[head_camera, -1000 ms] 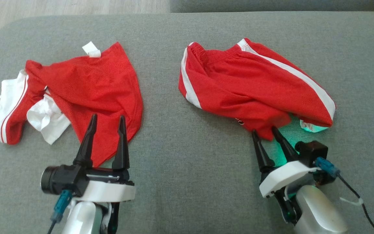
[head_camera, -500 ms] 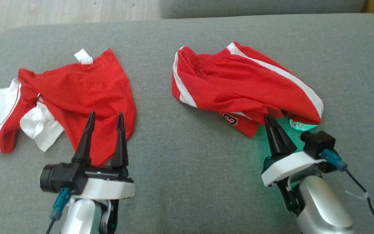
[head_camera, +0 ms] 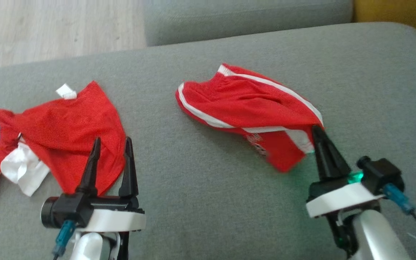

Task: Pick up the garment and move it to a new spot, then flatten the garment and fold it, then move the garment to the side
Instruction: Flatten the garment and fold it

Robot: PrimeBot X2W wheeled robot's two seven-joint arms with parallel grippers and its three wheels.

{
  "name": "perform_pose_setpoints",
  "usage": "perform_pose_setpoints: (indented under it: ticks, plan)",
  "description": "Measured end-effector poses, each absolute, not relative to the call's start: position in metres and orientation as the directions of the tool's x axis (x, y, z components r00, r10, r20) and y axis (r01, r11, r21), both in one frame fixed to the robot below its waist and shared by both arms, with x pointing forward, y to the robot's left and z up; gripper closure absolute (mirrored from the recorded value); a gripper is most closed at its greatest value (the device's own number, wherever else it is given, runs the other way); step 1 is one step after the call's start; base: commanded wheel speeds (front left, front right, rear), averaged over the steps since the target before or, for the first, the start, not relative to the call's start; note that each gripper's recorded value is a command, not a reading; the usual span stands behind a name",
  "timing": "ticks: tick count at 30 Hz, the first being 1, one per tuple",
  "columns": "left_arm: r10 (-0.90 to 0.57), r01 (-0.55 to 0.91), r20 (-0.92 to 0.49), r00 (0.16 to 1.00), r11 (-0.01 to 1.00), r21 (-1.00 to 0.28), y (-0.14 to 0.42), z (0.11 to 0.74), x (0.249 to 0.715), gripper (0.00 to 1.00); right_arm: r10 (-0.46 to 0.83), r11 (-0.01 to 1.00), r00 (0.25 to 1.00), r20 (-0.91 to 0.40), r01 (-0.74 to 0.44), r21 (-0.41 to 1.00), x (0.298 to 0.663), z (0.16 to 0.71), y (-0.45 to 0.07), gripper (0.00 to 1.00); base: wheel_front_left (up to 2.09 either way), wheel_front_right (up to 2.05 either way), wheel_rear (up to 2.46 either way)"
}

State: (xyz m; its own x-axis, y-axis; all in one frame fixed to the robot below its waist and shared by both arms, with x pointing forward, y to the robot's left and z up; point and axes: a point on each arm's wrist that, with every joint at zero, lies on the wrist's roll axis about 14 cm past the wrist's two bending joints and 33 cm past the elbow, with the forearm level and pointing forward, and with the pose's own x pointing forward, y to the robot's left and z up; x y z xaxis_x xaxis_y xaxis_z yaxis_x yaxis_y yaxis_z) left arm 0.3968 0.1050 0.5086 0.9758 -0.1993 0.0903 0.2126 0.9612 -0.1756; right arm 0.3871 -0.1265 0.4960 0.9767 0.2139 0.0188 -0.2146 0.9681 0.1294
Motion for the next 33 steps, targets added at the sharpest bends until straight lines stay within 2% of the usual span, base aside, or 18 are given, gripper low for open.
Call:
perform_pose_setpoints:
  ticks: [4, 8, 16, 17, 18, 21, 24, 28, 33]
  plan:
    - [-0.215, 0.233, 0.118, 0.969, 0.957, -0.171, 0.098, 0.519, 0.395, 0.0, 0.141, 0.986, 0.99, 0.006, -0.141, 0.09, 0.375, 0.508, -0.157, 1.0, 0.0, 0.0, 0.0]
    - [-0.227, 0.246, 0.123, 0.966, 0.954, -0.173, 0.094, 0.521, 0.392, 0.0, 0.078, 0.996, 0.992, -0.094, -0.074, 0.05, 0.368, 0.498, -0.187, 1.0, 0.0, 0.0, 0.0]
    - [-0.194, 0.208, 0.098, 0.976, 0.962, -0.176, 0.106, 0.512, 0.39, 0.0, 0.014, 0.999, 0.95, -0.312, -0.028, -0.04, 0.389, 0.456, -0.221, 1.0, 0.0, 0.0, 0.0]
    - [-0.188, 0.202, 0.093, 0.978, 0.963, -0.18, 0.108, 0.51, 0.39, 0.0, 0.0, 0.998, 0.938, -0.346, -0.022, -0.058, 0.394, 0.449, -0.226, 0.87, 0.0, 0.0, 0.0]
    - [-0.182, 0.196, 0.087, 0.979, 0.963, -0.185, 0.11, 0.508, 0.39, 0.0, -0.016, 0.996, 0.927, -0.375, -0.019, -0.089, 0.398, 0.442, -0.232, 0.0, 0.0, 0.0, 0.0]
    - [-0.176, 0.187, 0.07, 0.982, 0.964, -0.188, 0.112, 0.503, 0.389, 0.0, -0.058, 0.991, 0.915, -0.4, 0.003, -0.135, 0.409, 0.435, -0.244, 0.0, 0.0, 0.0, 0.0]
    - [-0.172, 0.181, 0.062, 0.983, 0.964, -0.193, 0.113, 0.5, 0.389, 0.0, -0.055, 0.99, 0.938, -0.343, 0.008, -0.138, 0.422, 0.442, -0.239, 0.0, 0.0, 0.0, 0.0]
    - [-0.171, 0.181, 0.064, 0.983, 0.964, -0.193, 0.113, 0.5, 0.391, 0.0, -0.02, 0.994, 0.978, -0.209, -0.003, -0.113, 0.43, 0.462, -0.221, 0.0, 0.0, 0.0, 0.0]
    - [-0.177, 0.188, 0.07, 0.982, 0.963, -0.193, 0.111, 0.502, 0.392, 0.0, 0.074, 0.997, 0.997, 0.001, -0.074, -0.038, 0.431, 0.5, -0.184, 0.0, 0.0, 0.0, 0.0]
